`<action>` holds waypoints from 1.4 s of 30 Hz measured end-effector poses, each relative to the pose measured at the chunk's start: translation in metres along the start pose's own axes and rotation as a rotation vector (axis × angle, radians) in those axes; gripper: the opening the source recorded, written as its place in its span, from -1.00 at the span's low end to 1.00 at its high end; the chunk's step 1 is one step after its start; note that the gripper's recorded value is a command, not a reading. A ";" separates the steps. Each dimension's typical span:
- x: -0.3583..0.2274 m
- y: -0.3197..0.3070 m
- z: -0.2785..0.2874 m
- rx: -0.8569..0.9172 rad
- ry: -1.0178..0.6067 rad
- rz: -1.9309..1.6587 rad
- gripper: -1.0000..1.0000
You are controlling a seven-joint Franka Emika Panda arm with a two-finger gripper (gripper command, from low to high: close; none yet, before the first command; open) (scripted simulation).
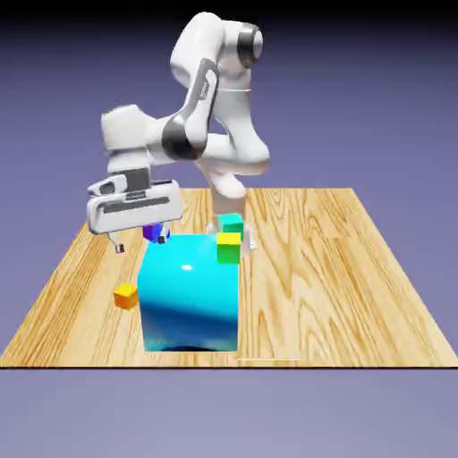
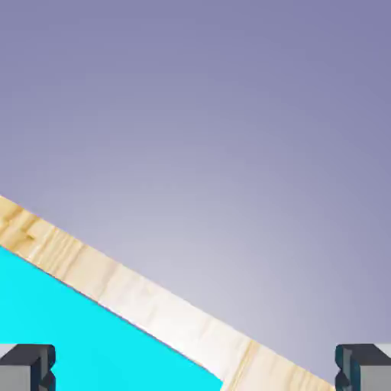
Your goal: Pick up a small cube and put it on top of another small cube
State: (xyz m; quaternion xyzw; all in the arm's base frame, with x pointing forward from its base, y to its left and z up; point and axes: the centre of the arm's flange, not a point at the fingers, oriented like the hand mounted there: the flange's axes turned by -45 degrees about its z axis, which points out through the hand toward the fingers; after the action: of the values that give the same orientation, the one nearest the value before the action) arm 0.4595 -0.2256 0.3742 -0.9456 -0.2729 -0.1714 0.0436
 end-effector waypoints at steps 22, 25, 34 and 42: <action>-0.200 0.052 0.082 0.270 0.224 -0.336 0.00; -0.227 0.052 0.091 0.276 0.281 -0.380 0.00; -0.307 0.014 0.138 0.285 0.371 -0.453 0.00; -0.308 0.017 0.127 0.288 0.369 -0.453 -1.00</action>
State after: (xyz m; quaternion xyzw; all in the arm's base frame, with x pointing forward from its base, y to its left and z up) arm 0.2622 -0.3718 0.1479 -0.7979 -0.4854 -0.3050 0.1862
